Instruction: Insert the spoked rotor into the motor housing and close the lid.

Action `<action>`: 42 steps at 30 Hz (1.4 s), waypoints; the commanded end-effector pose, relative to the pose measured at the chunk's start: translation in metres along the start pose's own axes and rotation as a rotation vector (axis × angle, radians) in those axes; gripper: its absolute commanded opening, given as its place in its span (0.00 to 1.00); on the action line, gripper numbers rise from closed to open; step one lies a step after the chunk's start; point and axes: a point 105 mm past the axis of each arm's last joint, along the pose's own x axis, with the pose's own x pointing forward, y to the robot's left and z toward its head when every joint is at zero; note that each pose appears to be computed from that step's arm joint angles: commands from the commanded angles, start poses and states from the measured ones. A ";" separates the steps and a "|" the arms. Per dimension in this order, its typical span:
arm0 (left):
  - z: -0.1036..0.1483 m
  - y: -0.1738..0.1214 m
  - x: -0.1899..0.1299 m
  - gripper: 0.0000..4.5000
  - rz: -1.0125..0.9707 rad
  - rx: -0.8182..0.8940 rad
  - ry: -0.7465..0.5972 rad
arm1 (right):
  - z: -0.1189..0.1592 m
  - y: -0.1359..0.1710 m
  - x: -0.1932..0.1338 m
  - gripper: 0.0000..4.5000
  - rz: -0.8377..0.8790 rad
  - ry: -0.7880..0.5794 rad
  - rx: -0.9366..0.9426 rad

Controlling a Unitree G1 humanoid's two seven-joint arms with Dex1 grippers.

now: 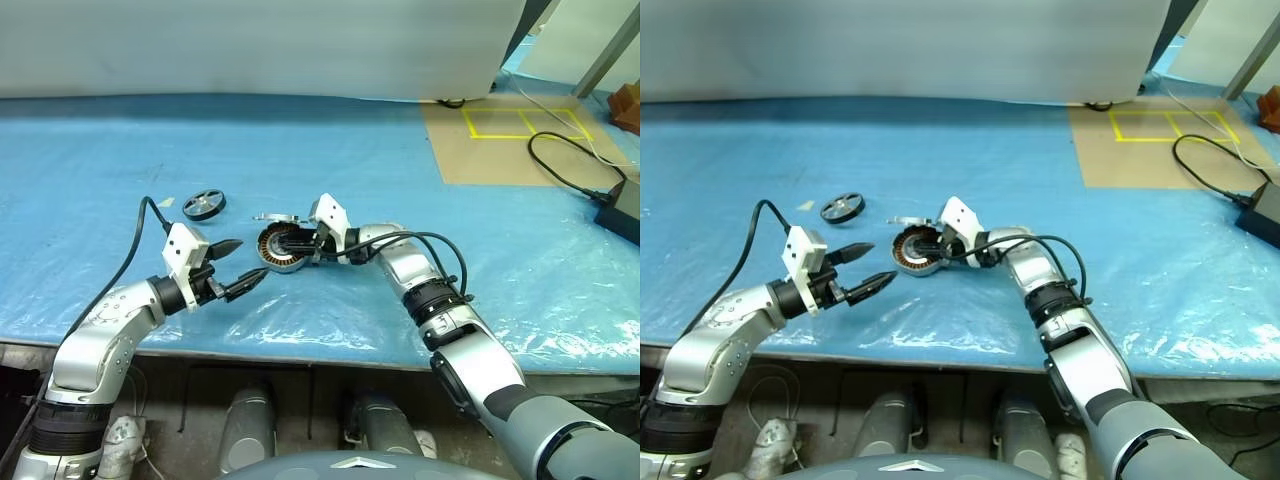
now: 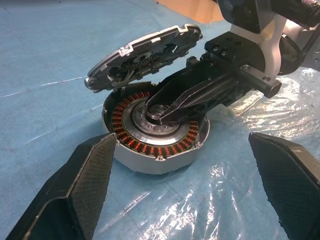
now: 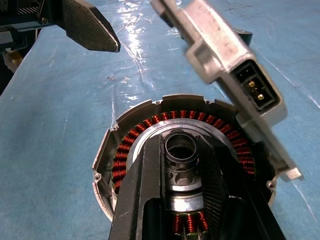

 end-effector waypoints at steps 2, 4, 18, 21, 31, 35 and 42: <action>0.009 -0.001 -0.001 1.00 0.002 0.025 -0.031 | 0.003 -0.001 0.002 0.13 -0.003 -0.004 -0.020; 0.009 -0.001 0.000 1.00 0.001 0.025 -0.031 | 0.004 -0.002 0.002 0.13 -0.006 -0.005 -0.021; 0.007 -0.001 0.000 1.00 0.004 0.019 -0.030 | -0.001 0.000 -0.002 0.56 0.027 0.013 -0.006; 0.007 0.000 0.001 1.00 0.006 0.018 -0.030 | -0.001 -0.004 -0.003 0.56 0.006 0.016 -0.014; 0.008 -0.001 0.003 1.00 0.004 0.013 -0.037 | 0.027 -0.006 -0.010 0.56 0.018 -0.109 0.039; 0.007 -0.002 0.004 1.00 0.000 0.010 -0.036 | 0.036 -0.004 -0.015 0.56 0.041 -0.142 0.055; 0.008 -0.001 0.005 1.00 -0.003 0.010 -0.036 | 0.020 0.007 -0.011 0.14 0.075 -0.068 0.012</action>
